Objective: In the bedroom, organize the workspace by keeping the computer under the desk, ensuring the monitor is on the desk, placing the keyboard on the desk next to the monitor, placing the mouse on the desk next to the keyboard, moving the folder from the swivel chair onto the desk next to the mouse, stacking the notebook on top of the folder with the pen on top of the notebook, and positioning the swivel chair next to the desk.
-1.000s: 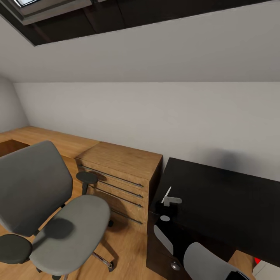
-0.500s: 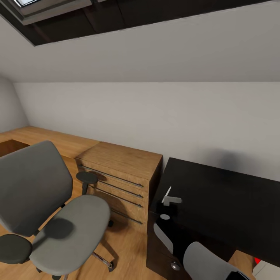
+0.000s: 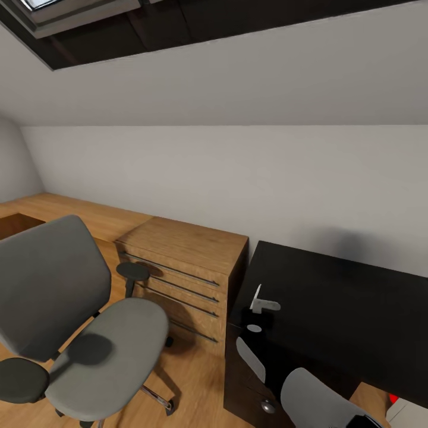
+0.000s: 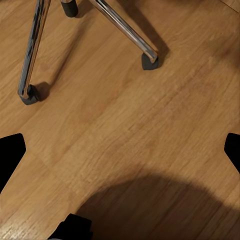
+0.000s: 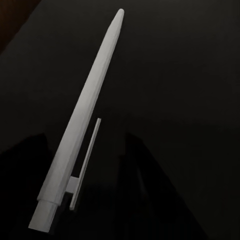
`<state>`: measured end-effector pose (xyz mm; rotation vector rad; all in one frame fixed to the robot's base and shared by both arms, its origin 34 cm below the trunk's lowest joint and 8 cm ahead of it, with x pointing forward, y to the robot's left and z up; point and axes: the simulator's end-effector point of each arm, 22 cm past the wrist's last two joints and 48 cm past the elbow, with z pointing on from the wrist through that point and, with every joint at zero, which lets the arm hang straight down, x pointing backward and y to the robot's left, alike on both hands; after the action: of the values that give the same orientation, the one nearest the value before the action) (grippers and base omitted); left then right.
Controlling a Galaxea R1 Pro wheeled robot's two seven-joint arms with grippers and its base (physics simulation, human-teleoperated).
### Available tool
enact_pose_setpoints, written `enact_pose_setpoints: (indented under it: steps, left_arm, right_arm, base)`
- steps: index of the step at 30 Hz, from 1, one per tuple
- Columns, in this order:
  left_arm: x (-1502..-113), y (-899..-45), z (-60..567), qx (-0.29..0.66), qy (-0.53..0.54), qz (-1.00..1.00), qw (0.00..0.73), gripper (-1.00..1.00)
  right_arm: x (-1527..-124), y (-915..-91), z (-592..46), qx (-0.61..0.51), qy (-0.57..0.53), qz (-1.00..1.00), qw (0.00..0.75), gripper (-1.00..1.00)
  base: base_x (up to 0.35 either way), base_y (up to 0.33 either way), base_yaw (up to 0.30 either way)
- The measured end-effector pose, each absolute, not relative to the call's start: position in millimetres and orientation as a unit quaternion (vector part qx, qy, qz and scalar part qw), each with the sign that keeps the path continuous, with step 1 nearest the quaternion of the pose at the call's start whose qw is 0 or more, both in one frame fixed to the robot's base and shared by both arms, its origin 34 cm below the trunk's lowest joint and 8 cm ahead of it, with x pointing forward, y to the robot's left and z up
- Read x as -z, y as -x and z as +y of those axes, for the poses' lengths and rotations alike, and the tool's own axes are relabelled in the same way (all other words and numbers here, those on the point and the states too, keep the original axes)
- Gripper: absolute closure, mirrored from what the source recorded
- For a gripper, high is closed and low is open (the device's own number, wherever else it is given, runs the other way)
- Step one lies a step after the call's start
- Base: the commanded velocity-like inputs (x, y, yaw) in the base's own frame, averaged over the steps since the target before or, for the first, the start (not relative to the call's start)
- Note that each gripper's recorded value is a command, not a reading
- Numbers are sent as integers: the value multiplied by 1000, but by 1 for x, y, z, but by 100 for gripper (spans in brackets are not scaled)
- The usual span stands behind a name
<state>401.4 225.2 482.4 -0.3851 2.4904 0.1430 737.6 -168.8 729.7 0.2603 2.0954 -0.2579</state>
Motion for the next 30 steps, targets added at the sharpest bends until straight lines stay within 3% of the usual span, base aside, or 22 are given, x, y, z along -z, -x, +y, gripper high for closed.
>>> enact_pose_setpoints:
  steps: [30]
  left_arm:
    - [-482,-401,225,-54,145,940,304,-100]
  right_arm:
    - [-728,-735,-163,89,-117,881,449,100]
  base:
    - [0,0,0]
